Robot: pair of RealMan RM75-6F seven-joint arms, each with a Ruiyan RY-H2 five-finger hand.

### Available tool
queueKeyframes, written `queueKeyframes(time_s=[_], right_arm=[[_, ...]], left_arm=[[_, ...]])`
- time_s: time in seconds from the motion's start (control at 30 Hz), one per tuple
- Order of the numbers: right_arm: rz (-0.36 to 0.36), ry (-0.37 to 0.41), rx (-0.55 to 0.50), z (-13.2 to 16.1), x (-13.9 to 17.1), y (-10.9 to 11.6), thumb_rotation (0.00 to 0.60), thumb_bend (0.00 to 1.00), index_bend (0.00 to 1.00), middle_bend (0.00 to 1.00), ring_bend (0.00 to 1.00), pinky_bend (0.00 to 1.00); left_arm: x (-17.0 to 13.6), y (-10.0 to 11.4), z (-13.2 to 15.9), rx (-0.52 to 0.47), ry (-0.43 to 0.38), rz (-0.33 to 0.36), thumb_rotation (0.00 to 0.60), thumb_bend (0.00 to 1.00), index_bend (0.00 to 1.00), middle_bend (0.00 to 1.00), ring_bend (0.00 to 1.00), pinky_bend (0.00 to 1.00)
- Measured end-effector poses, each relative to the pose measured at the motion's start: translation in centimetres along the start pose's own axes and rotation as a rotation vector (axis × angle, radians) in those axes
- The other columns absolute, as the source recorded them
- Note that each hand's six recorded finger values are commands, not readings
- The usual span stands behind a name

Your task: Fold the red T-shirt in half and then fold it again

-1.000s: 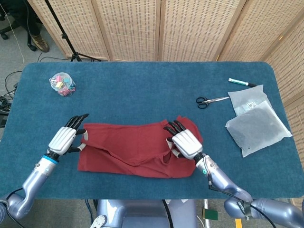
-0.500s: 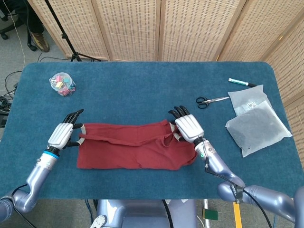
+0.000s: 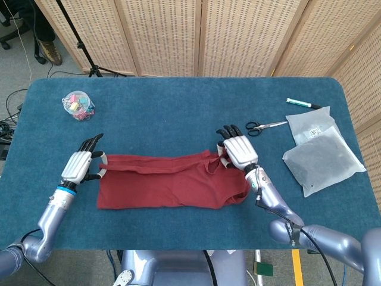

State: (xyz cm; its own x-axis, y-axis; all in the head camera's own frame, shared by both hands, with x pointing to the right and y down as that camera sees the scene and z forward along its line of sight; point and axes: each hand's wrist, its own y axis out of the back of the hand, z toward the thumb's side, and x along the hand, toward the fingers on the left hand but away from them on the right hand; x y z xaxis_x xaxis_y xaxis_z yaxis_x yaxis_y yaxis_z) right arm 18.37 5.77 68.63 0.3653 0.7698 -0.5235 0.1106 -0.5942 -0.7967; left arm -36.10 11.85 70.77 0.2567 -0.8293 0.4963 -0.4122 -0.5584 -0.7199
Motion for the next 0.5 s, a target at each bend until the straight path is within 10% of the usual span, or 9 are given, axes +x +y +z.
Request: queueKeyframes(time_s=[0.5], right_arm=[[0.003,-0.074,0.001,-2.0,-1.6,-0.2,0.600,0.52,0.64,0.16,0.00,0.04]], left_arm=[[1.0,-1.1,-1.1,0.008,0.051,-0.005,0.600,0.71,0.71,0.00,0.00,0.00]])
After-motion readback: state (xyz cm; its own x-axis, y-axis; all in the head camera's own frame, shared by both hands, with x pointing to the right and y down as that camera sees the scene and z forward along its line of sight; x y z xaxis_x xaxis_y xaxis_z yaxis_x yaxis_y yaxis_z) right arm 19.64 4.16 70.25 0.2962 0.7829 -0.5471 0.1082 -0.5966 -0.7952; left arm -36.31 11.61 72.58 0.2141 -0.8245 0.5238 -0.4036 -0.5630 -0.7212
